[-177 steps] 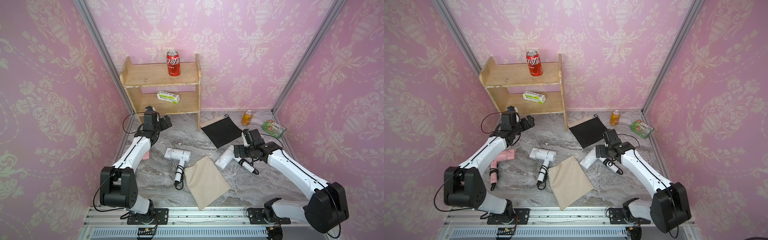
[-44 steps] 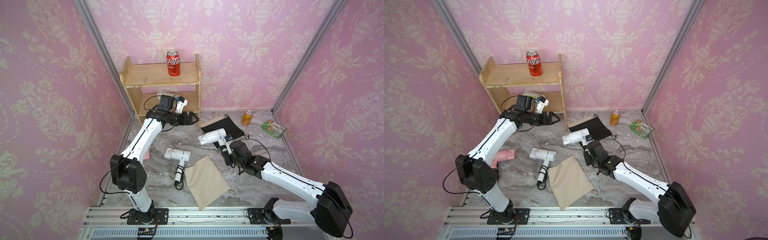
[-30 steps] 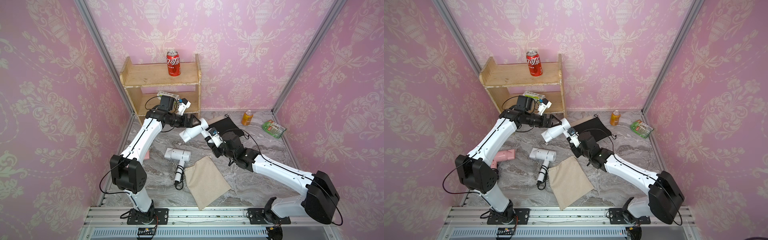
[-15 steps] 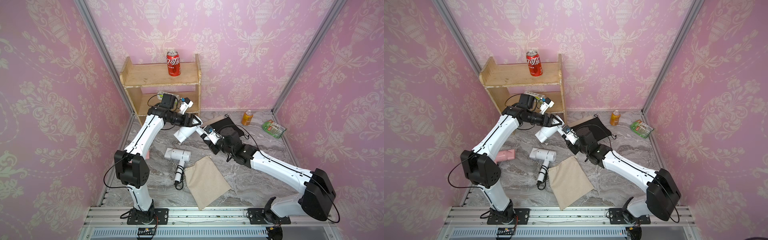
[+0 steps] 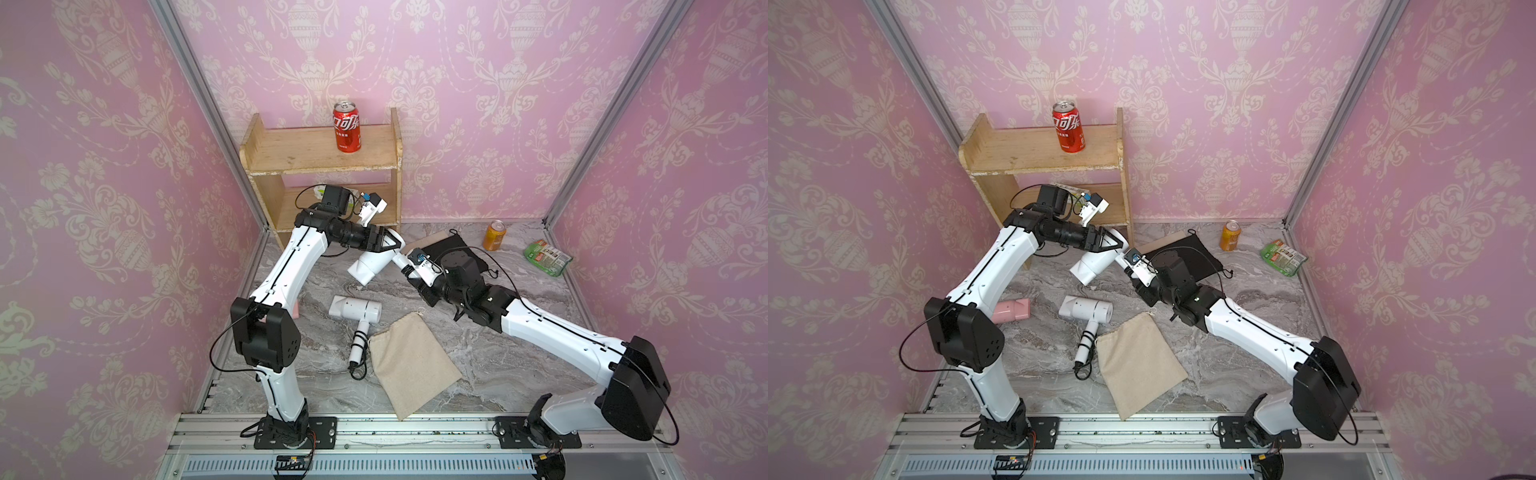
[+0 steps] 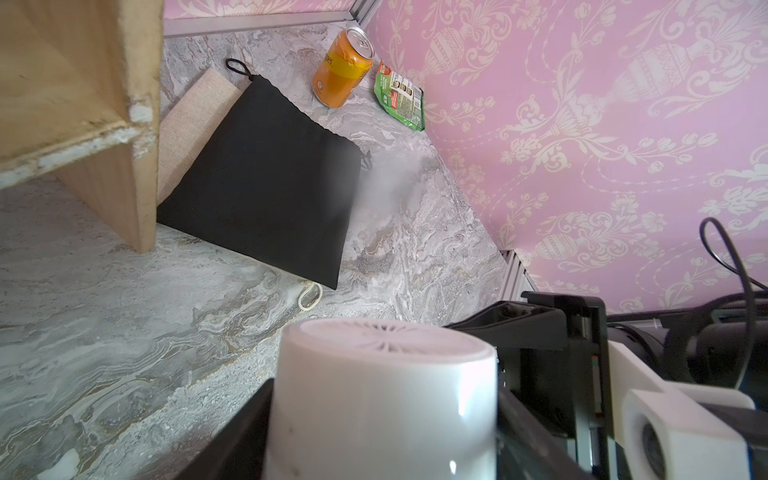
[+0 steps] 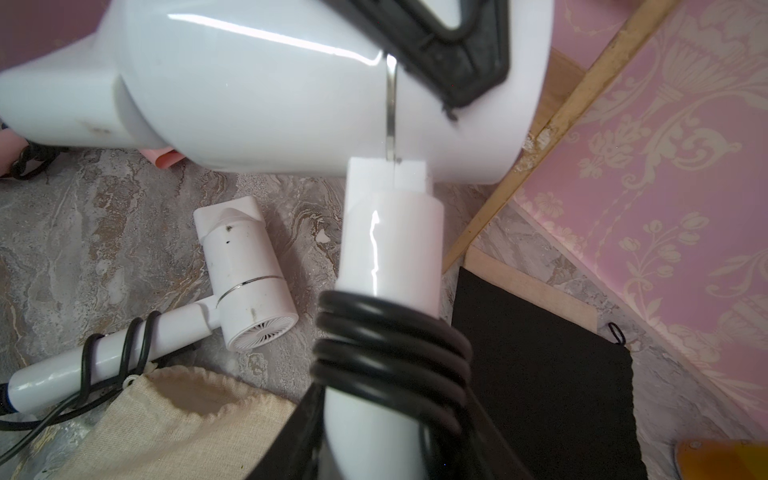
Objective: Pack away hair dryers
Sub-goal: Fold the hair dryer.
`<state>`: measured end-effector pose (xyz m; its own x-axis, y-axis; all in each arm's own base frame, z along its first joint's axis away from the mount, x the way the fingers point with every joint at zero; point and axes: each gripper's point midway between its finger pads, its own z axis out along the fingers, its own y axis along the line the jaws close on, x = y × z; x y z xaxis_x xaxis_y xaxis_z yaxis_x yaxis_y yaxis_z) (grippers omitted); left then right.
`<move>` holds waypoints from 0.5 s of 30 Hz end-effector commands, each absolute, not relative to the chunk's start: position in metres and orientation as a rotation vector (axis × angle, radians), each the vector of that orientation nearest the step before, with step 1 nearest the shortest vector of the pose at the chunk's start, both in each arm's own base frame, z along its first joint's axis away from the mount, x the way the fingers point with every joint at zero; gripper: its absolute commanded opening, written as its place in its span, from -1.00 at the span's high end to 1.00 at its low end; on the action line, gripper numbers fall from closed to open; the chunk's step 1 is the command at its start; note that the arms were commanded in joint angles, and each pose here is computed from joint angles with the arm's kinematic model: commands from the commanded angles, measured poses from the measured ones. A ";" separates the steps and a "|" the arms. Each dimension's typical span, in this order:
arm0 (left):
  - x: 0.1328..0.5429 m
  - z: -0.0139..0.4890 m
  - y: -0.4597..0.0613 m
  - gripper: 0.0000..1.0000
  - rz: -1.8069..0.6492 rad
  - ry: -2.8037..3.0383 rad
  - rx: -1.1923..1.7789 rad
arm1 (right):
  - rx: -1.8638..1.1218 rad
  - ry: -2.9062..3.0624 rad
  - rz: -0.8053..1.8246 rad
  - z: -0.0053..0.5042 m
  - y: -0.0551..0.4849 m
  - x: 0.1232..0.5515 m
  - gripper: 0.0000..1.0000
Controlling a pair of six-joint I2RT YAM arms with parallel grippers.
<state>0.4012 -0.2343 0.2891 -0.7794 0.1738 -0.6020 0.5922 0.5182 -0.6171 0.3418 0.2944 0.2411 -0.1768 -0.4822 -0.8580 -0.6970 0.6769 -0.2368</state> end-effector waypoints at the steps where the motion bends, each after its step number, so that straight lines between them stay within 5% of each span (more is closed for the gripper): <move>1: 0.400 0.305 -0.247 0.02 -1.302 2.247 0.612 | -0.940 1.686 0.303 0.282 0.314 0.344 0.31; 15: 0.381 0.309 -0.256 -0.34 -1.383 2.227 0.701 | -0.983 1.596 0.273 0.313 0.318 0.343 0.30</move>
